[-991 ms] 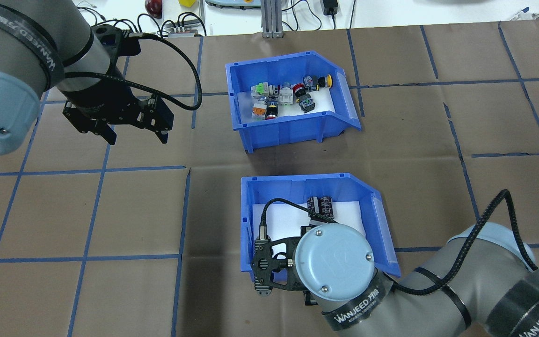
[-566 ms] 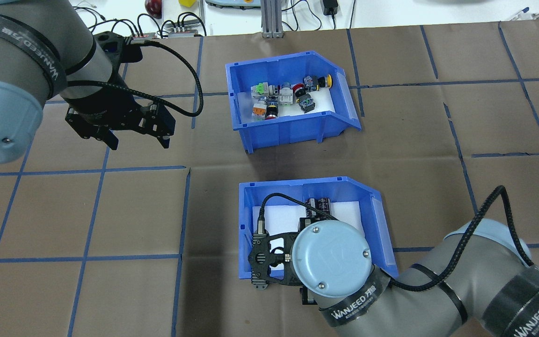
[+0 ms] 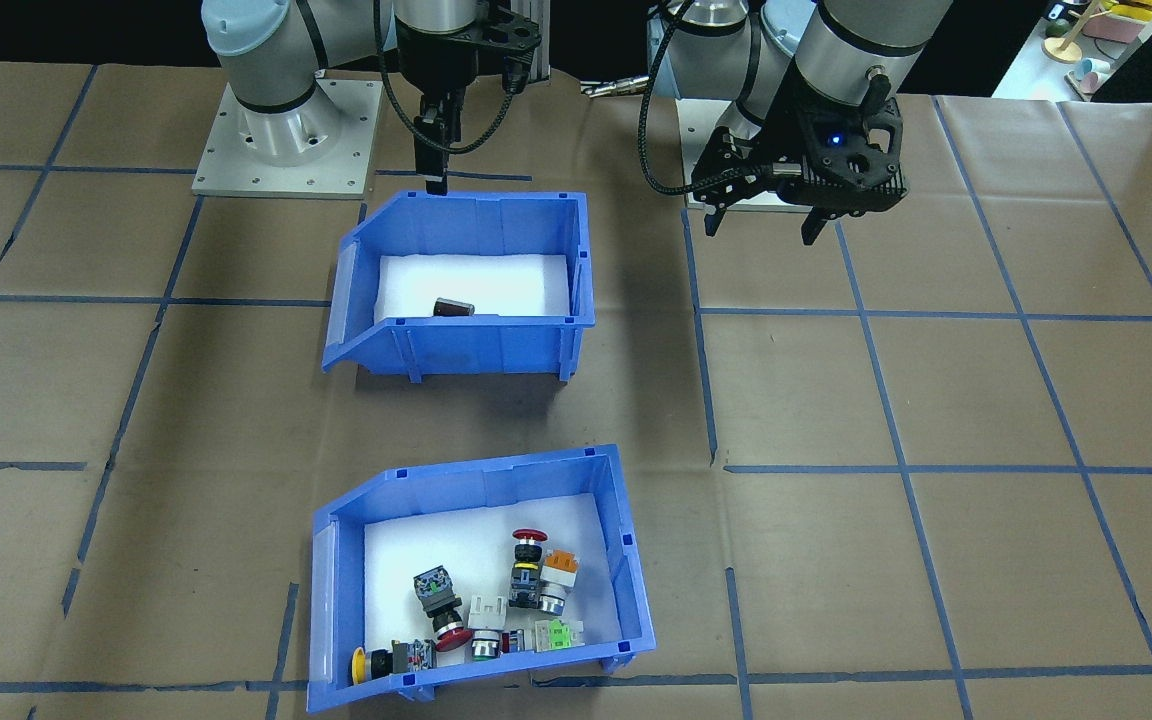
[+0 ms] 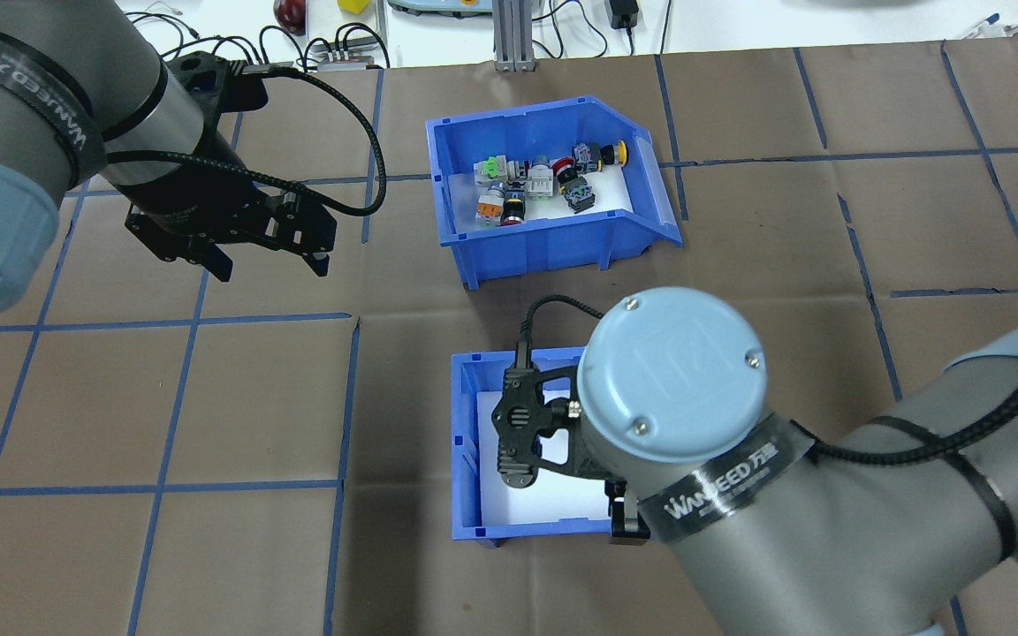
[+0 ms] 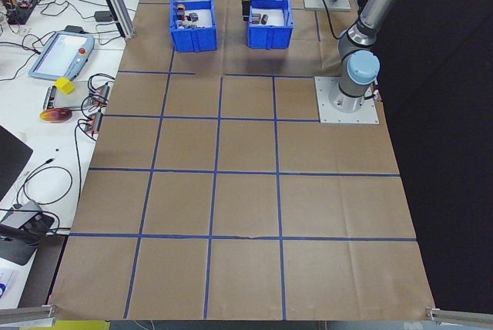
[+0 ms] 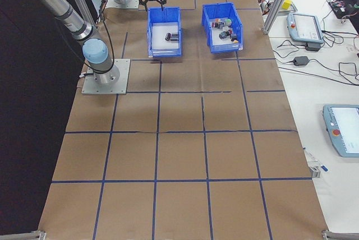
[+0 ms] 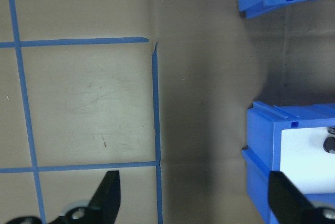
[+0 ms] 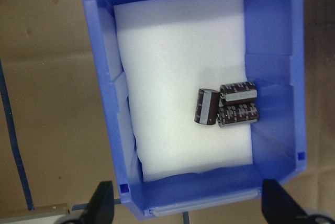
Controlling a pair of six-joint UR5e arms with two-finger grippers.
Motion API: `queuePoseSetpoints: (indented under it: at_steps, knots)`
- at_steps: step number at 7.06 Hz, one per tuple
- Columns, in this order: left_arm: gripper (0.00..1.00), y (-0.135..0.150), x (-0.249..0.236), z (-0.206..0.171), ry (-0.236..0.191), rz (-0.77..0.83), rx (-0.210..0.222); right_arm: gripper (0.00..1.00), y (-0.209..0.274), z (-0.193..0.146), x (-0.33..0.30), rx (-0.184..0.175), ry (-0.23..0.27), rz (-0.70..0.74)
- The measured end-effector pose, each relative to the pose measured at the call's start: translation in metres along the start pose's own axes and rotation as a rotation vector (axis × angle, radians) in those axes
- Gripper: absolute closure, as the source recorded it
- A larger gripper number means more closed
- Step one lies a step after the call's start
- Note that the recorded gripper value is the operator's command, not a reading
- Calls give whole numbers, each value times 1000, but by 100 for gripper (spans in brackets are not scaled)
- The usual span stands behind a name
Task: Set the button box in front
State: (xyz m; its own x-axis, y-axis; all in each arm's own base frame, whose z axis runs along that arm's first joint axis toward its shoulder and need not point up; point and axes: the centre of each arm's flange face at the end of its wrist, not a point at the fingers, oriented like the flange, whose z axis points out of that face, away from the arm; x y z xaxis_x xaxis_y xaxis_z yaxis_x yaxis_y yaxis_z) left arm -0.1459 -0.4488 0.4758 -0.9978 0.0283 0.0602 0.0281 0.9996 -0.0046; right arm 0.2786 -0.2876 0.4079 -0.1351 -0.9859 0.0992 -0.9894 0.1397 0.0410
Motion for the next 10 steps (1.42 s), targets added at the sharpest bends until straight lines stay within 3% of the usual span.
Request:
queuePoseSetpoints:
  at_steps: [2, 4, 6, 10]
  knots:
    - [1, 1, -4, 1, -40, -10, 1, 0, 51, -17, 61, -2, 5, 203]
    - [1, 1, -3, 2, -40, -12, 1, 0, 97, -28, 109, 16, 26, 442]
    - [1, 1, -3, 4, -37, -5, -4, 0, 104, -41, 146, 28, 24, 734]
    - [1, 0, -5, 6, -39, 3, -9, 0, 130, -70, 193, -51, -60, 1332]
